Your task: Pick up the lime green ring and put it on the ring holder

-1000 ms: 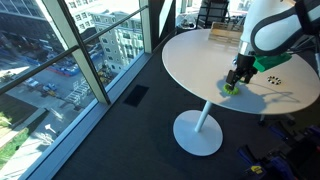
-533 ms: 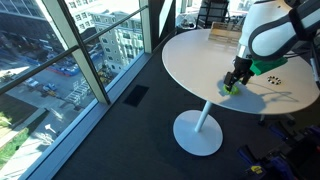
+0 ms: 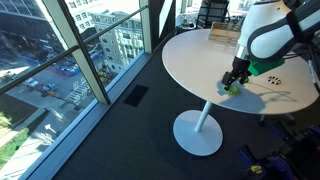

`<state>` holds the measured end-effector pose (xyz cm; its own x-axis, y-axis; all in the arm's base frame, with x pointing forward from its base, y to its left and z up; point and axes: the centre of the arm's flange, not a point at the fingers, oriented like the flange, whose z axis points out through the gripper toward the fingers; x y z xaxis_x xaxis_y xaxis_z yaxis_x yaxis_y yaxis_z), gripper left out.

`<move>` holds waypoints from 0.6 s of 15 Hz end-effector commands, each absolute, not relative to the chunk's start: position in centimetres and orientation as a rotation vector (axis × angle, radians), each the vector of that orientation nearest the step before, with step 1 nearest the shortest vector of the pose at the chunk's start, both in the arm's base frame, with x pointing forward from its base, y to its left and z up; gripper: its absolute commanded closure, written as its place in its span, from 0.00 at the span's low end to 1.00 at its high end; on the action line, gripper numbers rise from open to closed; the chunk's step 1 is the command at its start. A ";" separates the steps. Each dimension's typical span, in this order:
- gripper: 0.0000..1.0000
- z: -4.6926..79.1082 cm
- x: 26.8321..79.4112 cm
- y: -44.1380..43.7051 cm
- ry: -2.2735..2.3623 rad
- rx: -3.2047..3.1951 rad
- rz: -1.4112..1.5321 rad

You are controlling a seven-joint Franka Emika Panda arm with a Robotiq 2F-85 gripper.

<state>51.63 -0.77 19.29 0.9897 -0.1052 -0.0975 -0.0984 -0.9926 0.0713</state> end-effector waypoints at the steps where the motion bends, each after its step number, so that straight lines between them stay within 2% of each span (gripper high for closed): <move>1: 0.00 19.2 52.1 -0.5 -0.173 3.065 -0.124; 9: 0.00 18.6 52.3 -0.4 -0.169 3.080 -0.104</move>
